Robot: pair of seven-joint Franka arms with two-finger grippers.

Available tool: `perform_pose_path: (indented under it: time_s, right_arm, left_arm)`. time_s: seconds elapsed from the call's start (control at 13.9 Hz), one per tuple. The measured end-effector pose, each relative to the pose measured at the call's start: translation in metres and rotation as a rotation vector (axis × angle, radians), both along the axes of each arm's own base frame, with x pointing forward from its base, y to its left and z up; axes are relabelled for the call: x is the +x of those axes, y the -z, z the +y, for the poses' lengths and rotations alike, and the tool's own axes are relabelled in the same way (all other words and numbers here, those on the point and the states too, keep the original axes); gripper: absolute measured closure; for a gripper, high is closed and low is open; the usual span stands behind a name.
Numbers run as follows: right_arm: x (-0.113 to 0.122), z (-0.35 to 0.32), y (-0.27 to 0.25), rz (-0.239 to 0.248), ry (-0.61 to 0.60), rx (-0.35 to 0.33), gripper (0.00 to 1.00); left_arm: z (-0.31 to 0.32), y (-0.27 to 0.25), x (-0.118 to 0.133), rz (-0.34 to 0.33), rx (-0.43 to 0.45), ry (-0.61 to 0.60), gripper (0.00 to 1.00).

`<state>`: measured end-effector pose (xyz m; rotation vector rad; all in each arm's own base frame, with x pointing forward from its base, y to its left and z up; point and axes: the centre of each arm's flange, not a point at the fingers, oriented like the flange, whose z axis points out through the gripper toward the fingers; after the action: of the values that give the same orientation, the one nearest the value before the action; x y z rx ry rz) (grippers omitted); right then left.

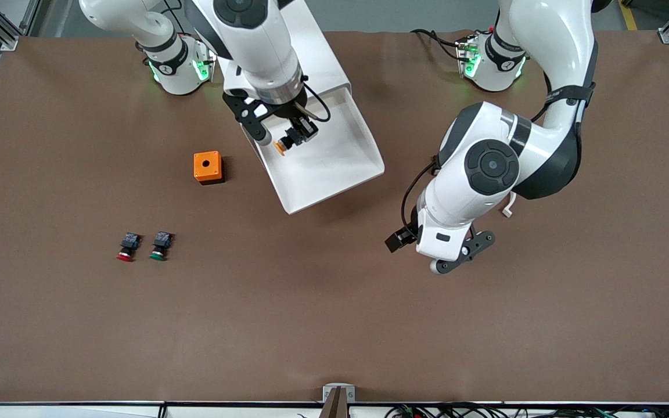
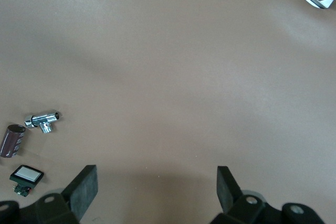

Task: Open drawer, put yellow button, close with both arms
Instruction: 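Lower the yellow button into the drawer and open the right gripper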

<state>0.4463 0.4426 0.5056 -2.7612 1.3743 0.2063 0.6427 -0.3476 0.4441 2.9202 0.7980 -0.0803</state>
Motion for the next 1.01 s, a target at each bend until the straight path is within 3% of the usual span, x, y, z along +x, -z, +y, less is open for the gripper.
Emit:
perform_pose_path:
  time_s: [0.72, 1.01]
  right_arm:
    - [-0.03, 0.059, 0.041, -0.018, -0.032, 0.008, 0.59]
    - [-0.025, 0.072, 0.061, -0.025, -0.016, 0.009, 0.59]
  left_arm:
    - [0.001, -0.001, 0.0, -0.001, 0.0, -0.001, 0.0]
    - [0.001, 0.0, 0.0, -0.001, 0.0, -0.002, 0.0]
